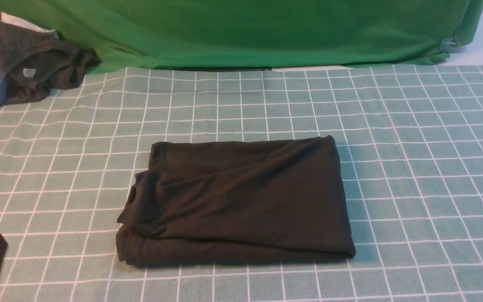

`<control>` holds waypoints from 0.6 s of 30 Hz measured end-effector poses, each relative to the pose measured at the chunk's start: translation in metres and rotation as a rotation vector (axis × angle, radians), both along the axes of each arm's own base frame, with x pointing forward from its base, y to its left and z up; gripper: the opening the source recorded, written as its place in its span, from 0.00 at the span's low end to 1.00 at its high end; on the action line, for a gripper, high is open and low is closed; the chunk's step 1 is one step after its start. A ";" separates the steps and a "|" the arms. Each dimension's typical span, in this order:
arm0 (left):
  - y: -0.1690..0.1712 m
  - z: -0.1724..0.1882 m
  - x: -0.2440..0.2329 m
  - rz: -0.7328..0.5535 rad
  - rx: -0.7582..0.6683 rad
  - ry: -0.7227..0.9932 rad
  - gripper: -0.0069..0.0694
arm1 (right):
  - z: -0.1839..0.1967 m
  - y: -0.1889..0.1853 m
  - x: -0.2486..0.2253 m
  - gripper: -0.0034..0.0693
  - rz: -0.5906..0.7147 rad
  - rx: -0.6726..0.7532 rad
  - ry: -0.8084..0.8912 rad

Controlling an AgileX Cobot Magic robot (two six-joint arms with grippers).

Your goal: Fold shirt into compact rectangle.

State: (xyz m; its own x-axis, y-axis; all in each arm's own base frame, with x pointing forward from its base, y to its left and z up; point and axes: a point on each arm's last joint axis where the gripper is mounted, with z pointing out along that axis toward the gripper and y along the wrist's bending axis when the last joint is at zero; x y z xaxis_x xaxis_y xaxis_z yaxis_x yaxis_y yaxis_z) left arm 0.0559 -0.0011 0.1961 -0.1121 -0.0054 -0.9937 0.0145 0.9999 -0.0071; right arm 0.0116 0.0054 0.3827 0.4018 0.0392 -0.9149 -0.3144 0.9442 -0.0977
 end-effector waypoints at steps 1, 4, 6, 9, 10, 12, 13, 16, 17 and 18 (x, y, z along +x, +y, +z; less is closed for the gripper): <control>0.000 -0.002 0.000 0.000 0.001 0.006 0.11 | 0.000 0.000 0.000 0.26 0.000 0.000 0.000; 0.000 -0.005 0.000 -0.001 0.002 0.030 0.11 | 0.000 0.000 0.000 0.26 0.000 0.000 -0.001; 0.000 -0.005 0.000 -0.001 0.003 0.033 0.11 | 0.000 0.000 0.000 0.27 0.000 0.000 -0.001; 0.000 -0.005 0.000 -0.001 0.001 0.030 0.11 | 0.000 0.000 0.000 0.28 0.000 0.000 -0.001; 0.000 -0.005 0.000 -0.001 0.001 0.030 0.11 | 0.000 0.000 0.000 0.28 0.000 0.000 -0.001; 0.000 -0.005 0.000 -0.001 0.001 0.030 0.11 | 0.000 0.000 0.000 0.29 0.000 0.000 -0.001; 0.000 -0.005 0.000 0.000 -0.001 0.030 0.11 | 0.000 0.000 0.000 0.29 0.000 0.000 -0.001; 0.000 -0.005 0.000 0.000 -0.002 0.030 0.11 | 0.000 0.000 0.000 0.30 0.000 0.000 -0.001; 0.000 -0.005 0.000 0.000 -0.002 0.030 0.11 | 0.000 0.000 0.000 0.30 0.000 0.000 -0.001; 0.000 -0.005 0.000 0.000 -0.002 0.030 0.11 | 0.000 0.000 0.000 0.30 0.000 0.000 -0.001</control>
